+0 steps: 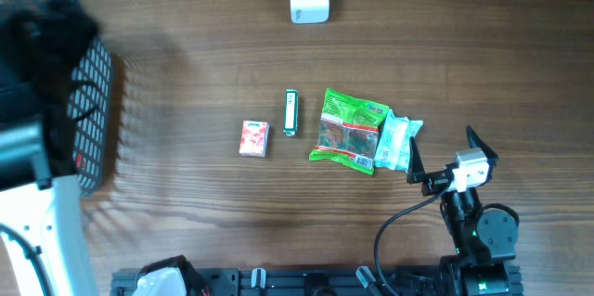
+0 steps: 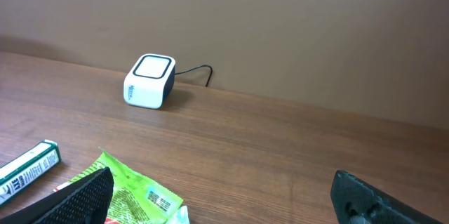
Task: Scan the item barcode
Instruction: 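Reach the left gripper into the basket and grasp the red stick snack, then carry the red stick snack out and lay it beside the tissue pack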
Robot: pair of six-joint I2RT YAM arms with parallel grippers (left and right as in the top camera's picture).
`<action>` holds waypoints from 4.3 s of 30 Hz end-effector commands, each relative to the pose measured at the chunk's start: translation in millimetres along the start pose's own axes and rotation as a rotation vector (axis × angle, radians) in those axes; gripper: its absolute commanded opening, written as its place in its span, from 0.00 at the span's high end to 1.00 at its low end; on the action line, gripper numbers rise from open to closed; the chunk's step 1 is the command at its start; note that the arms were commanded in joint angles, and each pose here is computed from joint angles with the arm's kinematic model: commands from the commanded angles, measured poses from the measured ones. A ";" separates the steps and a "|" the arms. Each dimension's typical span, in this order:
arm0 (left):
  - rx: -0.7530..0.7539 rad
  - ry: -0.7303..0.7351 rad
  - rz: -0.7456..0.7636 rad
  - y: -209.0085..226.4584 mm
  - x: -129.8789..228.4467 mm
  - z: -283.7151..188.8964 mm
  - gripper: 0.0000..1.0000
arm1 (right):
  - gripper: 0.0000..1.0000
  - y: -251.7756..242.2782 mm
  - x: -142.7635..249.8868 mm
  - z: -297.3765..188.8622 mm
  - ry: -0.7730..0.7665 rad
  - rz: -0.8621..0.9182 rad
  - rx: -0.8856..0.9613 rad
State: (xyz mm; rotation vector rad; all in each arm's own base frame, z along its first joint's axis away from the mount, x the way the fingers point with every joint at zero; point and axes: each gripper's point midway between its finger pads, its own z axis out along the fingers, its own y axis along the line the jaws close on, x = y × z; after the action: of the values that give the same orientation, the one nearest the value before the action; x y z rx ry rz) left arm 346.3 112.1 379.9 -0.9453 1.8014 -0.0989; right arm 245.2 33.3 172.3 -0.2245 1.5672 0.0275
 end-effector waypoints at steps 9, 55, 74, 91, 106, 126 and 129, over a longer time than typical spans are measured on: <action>-0.697 0.228 -0.470 237.3 32.0 65.1 0.55 | 0.00 -2.4 -0.7 -0.2 -0.004 -0.005 0.013; -0.832 0.152 -0.558 308.5 66.3 114.7 0.96 | 0.00 -2.4 -0.7 -0.2 -0.004 -0.005 0.013; 0.225 0.517 0.182 -20.0 122.5 -51.7 0.96 | 0.00 -2.4 -0.7 -0.2 -0.004 -0.005 0.013; -0.122 1.064 0.768 24.4 331.9 22.8 0.95 | 0.00 -2.4 -0.7 -0.2 -0.004 -0.005 0.013; -0.172 1.206 0.897 56.0 399.8 74.2 0.93 | 0.00 -2.4 -0.7 -0.2 -0.004 -0.005 0.013; -0.057 1.196 1.004 28.3 428.3 57.7 0.88 | 0.00 -2.4 -0.7 -0.2 -0.004 -0.005 0.013; -0.075 1.165 1.008 30.2 422.7 65.1 0.79 | 0.00 -2.4 -0.7 -0.2 -0.004 -0.005 0.013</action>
State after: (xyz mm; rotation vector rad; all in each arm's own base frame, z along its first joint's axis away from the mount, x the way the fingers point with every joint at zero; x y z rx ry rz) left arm 318.0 -132.4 20.5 0.2066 3.1882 -0.0467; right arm 245.2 33.3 172.3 -0.2245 1.5676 0.0275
